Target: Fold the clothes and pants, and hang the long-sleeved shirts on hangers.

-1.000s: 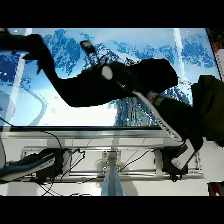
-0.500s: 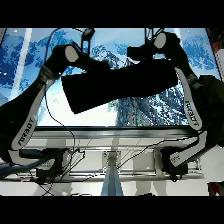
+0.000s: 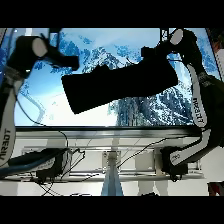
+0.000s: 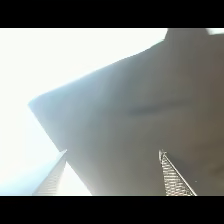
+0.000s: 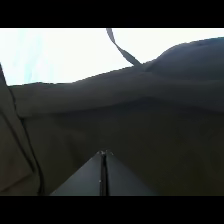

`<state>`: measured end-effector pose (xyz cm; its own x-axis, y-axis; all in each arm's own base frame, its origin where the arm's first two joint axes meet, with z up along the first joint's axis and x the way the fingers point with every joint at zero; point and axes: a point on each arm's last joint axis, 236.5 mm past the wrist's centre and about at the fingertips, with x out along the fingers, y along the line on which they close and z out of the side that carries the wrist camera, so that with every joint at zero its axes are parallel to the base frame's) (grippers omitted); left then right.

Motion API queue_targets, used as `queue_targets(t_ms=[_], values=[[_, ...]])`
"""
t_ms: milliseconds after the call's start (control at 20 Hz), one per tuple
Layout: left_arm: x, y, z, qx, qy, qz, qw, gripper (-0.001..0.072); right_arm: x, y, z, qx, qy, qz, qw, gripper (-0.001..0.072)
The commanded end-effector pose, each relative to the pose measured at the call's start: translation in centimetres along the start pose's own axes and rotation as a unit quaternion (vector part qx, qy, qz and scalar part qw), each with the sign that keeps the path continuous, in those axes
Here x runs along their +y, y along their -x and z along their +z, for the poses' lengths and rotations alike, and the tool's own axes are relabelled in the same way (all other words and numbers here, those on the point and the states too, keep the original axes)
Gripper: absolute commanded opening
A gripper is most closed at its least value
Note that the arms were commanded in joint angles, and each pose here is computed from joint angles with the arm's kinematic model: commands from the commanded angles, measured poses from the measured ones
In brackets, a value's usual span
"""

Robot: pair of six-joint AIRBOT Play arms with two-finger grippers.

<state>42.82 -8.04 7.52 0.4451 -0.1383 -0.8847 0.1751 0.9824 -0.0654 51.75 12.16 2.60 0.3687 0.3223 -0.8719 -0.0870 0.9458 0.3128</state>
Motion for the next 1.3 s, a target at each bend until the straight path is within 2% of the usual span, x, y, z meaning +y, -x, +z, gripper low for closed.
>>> queue_targets(t_ms=[0,100,200,300,350,400,450,500,850,950,1050,1150,1250], values=[[7.1,-0.1,-7.9,0.054,0.062,0.032,0.996,0.0645,-0.1,0.1,-0.2,0.005,0.004,0.000,1.000,0.0018],[6.4,-3.2,-12.3,0.057,0.146,-0.022,0.987,0.0644,-0.1,0.1,-0.2,0.004,0.004,0.000,1.000,0.0018],[5.4,-6.3,-14.7,0.035,0.254,-0.066,0.964,0.0638,-0.2,0.1,-0.2,0.004,0.004,0.000,1.000,0.0018],[5.0,-8.6,-15.5,0.005,0.359,-0.093,0.929,0.0352,-0.1,0.1,-0.3,0.006,0.003,0.001,1.000,0.0018],[4.9,-9.4,-15.5,-0.006,0.396,-0.102,0.912,0.0345,-0.1,0.1,-0.3,0.007,0.004,0.001,1.000,0.0018],[4.7,-10.0,-15.4,-0.011,0.396,-0.110,0.912,0.0346,-0.1,0.1,-0.3,0.007,0.008,0.001,1.000,0.0018],[4.2,-10.3,-15.3,-0.011,0.389,-0.121,0.913,0.0389,-0.1,0.1,-0.3,0.007,0.013,0.002,1.000,0.0018],[3.8,-10.6,-15.0,-0.012,0.390,-0.134,0.911,0.0498,-0.1,0.1,-0.3,0.007,0.016,0.002,1.000,0.0018],[3.1,-13.0,-16.3,0.015,0.406,-0.149,0.901,0.0503,-0.1,0.1,-0.2,0.004,0.015,0.002,1.000,0.0018],[2.0,-13.8,-16.6,0.028,0.404,-0.161,0.900,0.0400,-0.1,0.1,0.0,0.001,0.015,0.002,1.000,0.0018],[-0.1,-14.2,-16.6,0.037,0.361,-0.175,0.915,0.0303,0.2,0.0,0.2,-0.004,0.017,0.003,1.000,0.0018],[-1.8,-13.9,-15.7,0.039,0.331,-0.190,0.924,0.0021,1.2,-0.2,0.2,-0.006,0.025,0.008,1.000,0.0018],[-3.1,-12.7,-14.2,0.040,0.276,-0.217,0.936,0.0012,3.0,-0.8,-0.1,-0.006,0.041,0.015,0.999,0.0018]])
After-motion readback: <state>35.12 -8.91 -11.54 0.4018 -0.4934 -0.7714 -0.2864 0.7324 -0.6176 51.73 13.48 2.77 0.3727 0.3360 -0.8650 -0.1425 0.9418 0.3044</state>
